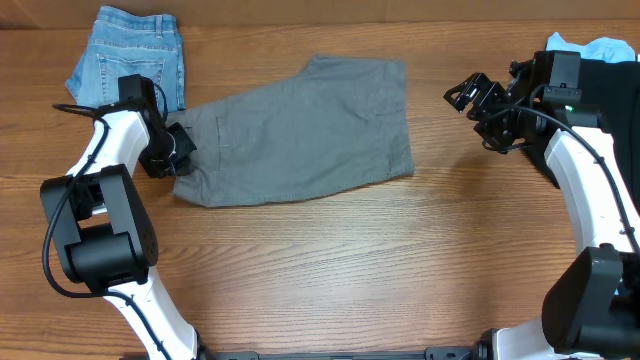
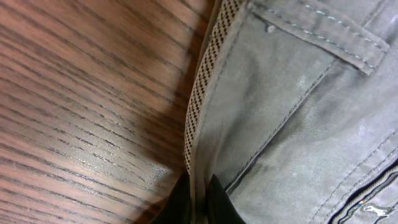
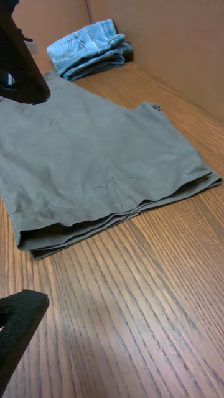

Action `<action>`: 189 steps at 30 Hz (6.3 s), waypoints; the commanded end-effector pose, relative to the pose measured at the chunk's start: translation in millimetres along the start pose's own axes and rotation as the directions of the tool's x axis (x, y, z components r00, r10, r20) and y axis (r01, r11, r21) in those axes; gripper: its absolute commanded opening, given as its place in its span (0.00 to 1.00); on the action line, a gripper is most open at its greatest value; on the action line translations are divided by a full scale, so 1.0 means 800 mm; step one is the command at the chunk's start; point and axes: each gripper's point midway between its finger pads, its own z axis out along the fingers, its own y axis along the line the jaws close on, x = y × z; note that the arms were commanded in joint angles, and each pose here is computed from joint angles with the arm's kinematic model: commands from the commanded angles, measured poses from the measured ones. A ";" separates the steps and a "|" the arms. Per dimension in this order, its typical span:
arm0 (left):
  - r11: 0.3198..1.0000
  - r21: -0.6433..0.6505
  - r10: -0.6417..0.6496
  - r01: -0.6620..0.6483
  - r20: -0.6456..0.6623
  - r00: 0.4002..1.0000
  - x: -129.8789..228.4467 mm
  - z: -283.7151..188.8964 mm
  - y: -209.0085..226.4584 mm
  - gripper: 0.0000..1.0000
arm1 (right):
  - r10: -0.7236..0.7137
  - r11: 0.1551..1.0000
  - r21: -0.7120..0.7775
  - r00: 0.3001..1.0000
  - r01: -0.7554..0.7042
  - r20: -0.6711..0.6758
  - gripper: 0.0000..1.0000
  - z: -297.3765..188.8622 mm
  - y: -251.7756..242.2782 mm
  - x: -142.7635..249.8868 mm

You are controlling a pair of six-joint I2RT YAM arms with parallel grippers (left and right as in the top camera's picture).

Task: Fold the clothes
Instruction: 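Pull the shorts up-left with the left gripper to straighten them, then grasp the right side of the shorts with the right gripper, then lift the left side with the left gripper and fold it rightward over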

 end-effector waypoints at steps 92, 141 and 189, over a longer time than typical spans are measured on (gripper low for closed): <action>0.984 0.059 0.175 -0.169 -0.116 0.978 0.025 0.008 -0.005 1.00 | 0.044 0.748 0.628 0.929 0.213 -0.367 0.04 0.136 -0.118 0.192; 0.897 0.162 0.425 -0.411 -0.061 0.903 0.030 0.048 -0.060 0.04 | -0.099 0.917 0.336 0.939 0.214 -0.329 1.00 0.143 -0.029 0.139; 0.639 0.194 0.726 -0.744 0.166 0.667 0.209 -0.213 -0.382 0.04 | -0.097 0.968 0.166 0.891 0.188 -0.444 1.00 0.171 -0.050 0.149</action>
